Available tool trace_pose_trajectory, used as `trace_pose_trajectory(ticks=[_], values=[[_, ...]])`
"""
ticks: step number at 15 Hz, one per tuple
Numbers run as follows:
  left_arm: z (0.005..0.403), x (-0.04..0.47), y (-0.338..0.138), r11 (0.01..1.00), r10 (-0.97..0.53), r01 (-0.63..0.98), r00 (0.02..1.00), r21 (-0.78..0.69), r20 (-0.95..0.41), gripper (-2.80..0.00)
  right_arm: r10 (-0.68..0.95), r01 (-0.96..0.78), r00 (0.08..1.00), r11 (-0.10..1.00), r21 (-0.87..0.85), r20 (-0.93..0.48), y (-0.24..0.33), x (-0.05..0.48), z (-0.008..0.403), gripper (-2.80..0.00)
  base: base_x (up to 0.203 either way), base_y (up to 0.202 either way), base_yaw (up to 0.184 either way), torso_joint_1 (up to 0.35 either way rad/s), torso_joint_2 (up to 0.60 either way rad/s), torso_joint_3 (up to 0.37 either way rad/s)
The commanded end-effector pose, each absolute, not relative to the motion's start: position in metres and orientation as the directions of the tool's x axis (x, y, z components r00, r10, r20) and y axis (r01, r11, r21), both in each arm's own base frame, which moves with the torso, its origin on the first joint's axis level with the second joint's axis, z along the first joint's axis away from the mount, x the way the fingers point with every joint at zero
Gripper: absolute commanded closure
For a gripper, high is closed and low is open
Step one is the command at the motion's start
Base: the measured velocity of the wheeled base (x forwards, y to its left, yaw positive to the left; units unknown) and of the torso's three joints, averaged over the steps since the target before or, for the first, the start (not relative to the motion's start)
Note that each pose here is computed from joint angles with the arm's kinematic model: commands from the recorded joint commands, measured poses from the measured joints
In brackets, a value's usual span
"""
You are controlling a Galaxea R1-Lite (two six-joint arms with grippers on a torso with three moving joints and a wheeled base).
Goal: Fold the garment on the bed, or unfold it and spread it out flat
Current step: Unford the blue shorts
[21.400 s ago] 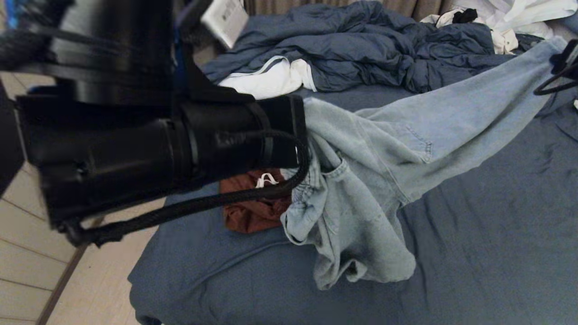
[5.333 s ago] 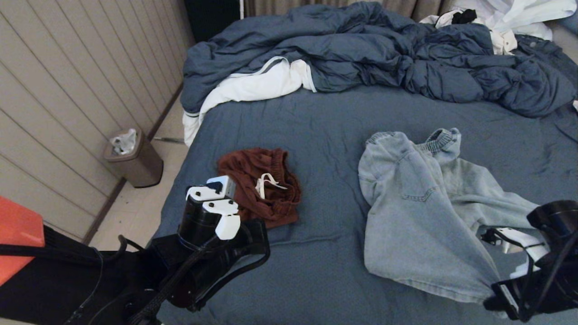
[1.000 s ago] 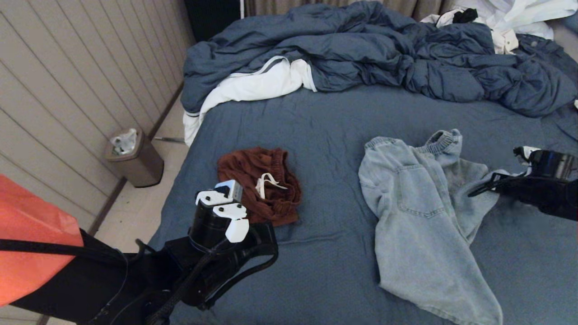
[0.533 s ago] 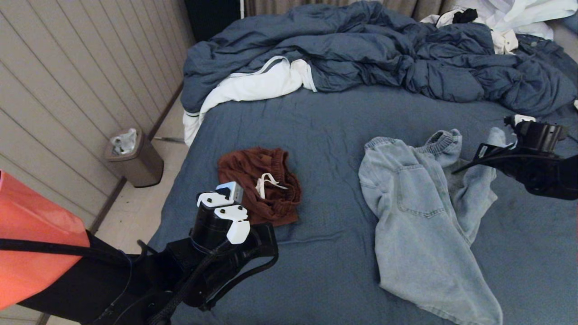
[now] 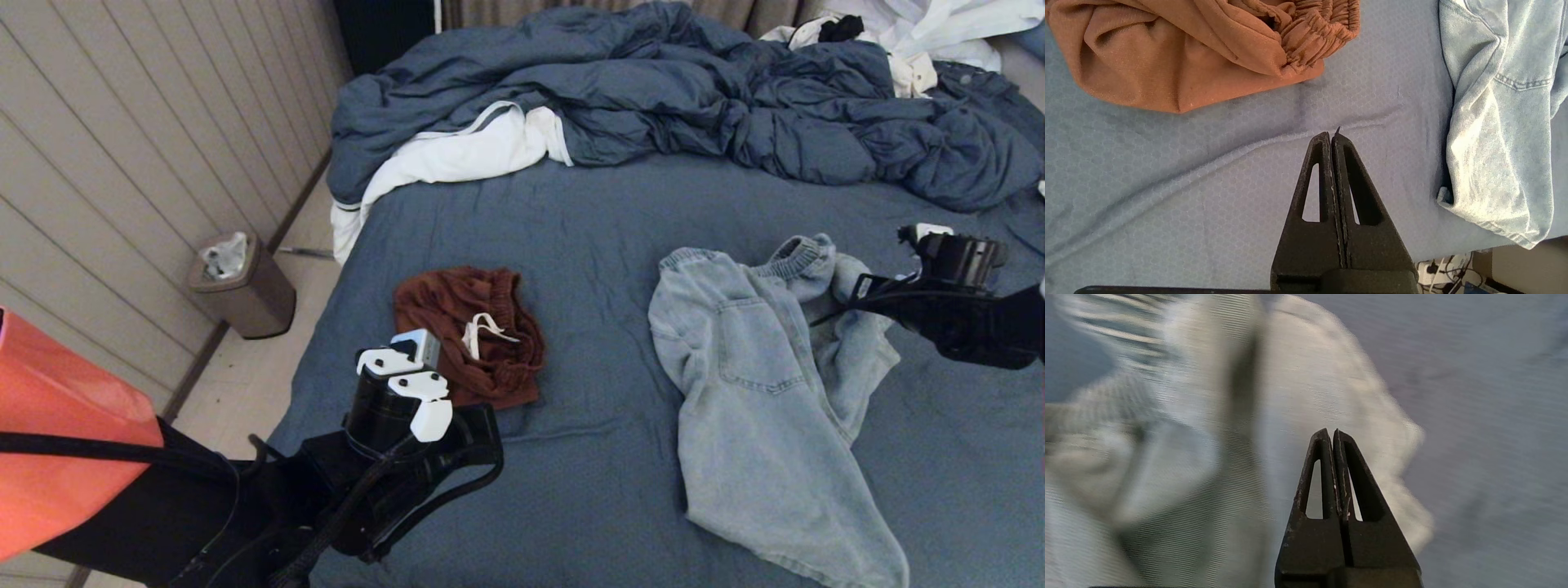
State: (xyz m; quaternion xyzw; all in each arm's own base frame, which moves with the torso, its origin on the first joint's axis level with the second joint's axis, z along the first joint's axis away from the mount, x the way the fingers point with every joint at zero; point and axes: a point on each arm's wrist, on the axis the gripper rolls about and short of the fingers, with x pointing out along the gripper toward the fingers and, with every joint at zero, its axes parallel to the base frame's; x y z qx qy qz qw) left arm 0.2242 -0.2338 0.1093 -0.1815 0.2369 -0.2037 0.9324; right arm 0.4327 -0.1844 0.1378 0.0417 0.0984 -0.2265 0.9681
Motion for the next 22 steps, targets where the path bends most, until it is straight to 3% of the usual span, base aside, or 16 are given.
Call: trace_pose_trajectory(ticks=[1,5,6,9,12,17,22], values=[[0.11,0.224,-0.234,0.849,-0.466,0.292,0.807,-0.44,-0.364,0.0,-0.475,0.488,0.853,0.873,0.007,-0.217,-0.207,0.414,0.146,0.0,0.0,0.0,0.0,0.0,0.0,0.0],[0.11,0.224,-0.234,0.85,-0.465,0.291,0.807,-0.439,-0.365,0.0,-0.399,0.44,0.831,0.898,0.021,-0.388,-0.223,0.401,0.163,0.0,0.0,0.0,0.0,0.0,0.0,0.0],[0.11,0.224,-0.234,0.849,-0.465,0.291,0.807,-0.441,-0.364,0.0,-0.368,0.426,0.817,0.904,0.033,-0.444,-0.226,0.404,0.166,-2.8,0.0,0.0,0.0,0.0,0.0,0.0],[0.111,0.224,-0.233,0.849,-0.465,0.292,0.808,-0.441,-0.361,0.0,-0.272,0.367,0.793,0.928,0.07,-0.545,-0.234,0.419,0.17,-2.8,0.0,0.0,0.0,0.0,0.0,0.0],[0.11,0.224,-0.234,0.85,-0.464,0.29,0.807,-0.439,-0.365,0.0,-0.164,0.275,0.716,0.96,0.058,-0.678,-0.234,0.429,0.117,-2.8,0.0,0.0,0.0,0.0,0.0,0.0],[0.105,0.226,-0.235,0.855,-0.46,0.286,0.804,-0.433,-0.377,0.0,-0.174,0.257,0.683,0.966,0.011,-0.709,-0.241,0.433,0.091,-2.8,0.0,0.0,0.0,0.0,0.0,0.0],[0.103,0.226,-0.236,0.856,-0.459,0.285,0.803,-0.431,-0.381,0.0,-0.199,0.265,0.718,0.964,-0.003,-0.667,-0.245,0.439,0.089,-2.8,0.0,0.0,0.0,0.0,0.0,0.0]])
